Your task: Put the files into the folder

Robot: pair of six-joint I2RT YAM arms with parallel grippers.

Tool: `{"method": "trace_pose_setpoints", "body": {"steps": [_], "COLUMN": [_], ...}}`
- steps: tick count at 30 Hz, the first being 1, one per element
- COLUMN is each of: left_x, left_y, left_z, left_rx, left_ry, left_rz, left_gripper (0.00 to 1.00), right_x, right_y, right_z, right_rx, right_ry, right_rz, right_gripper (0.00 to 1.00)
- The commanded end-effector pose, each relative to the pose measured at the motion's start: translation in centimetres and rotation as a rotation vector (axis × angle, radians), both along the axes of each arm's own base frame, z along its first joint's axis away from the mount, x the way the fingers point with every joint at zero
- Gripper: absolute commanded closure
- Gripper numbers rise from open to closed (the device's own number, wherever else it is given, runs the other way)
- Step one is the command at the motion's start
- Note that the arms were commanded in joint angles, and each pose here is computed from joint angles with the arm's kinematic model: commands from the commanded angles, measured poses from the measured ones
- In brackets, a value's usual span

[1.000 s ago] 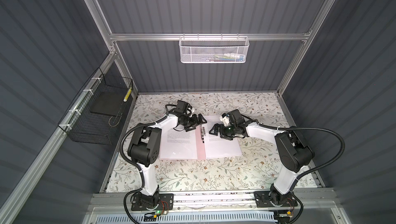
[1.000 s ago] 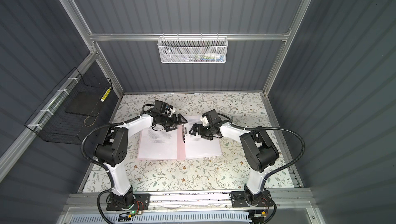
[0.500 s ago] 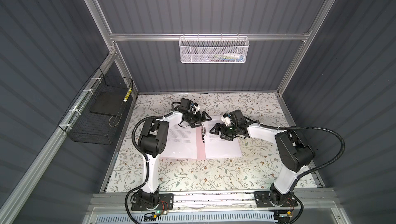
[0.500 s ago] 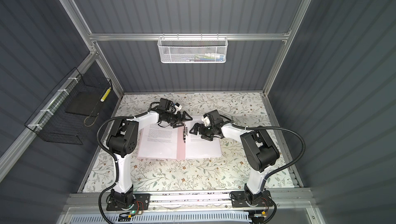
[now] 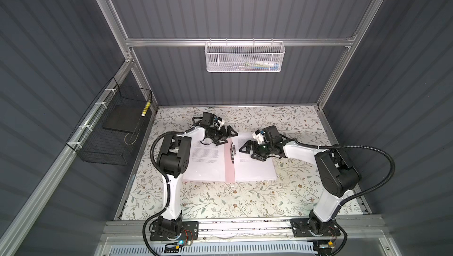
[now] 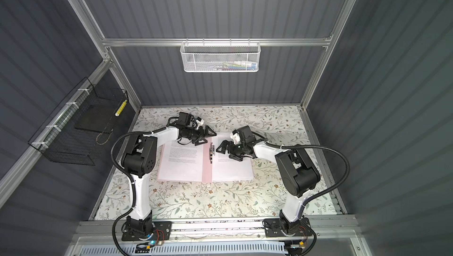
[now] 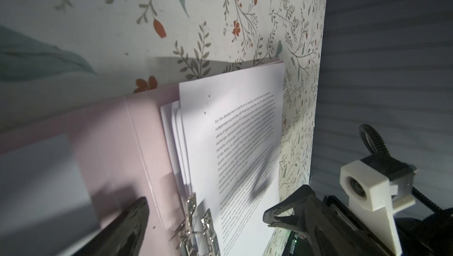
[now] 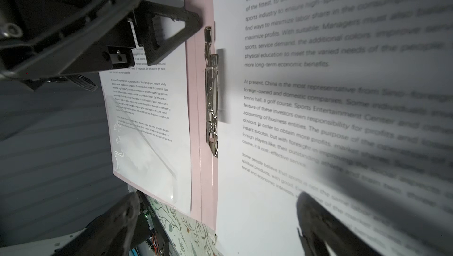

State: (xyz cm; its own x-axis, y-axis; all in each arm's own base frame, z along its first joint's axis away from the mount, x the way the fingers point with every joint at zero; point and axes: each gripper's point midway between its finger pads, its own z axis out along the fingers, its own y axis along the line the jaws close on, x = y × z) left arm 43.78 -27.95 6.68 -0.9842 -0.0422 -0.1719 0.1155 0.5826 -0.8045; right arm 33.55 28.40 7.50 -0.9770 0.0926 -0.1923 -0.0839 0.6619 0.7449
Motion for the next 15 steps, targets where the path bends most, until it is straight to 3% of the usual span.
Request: {"method": "trace_pose_setpoints", "body": {"steps": [1, 15], "left_x": [-1.0, -2.1], "left_y": [-0.9, -1.9], "left_z": [-0.3, 2.0], "left_rx": [-0.051, -0.186], "left_ry": [0.040, 0.032], "left_rz": [-0.056, -0.104], "left_gripper": [0.00, 0.00], "right_x": [-0.1, -0.1], "right_y": [0.0, 0.5], "right_z": [0.5, -0.1], "right_rx": [0.024, 0.055], "right_ry": [0.004, 0.032], "right_rz": [0.001, 0.002], "right_gripper": [0.01, 0.01]}}
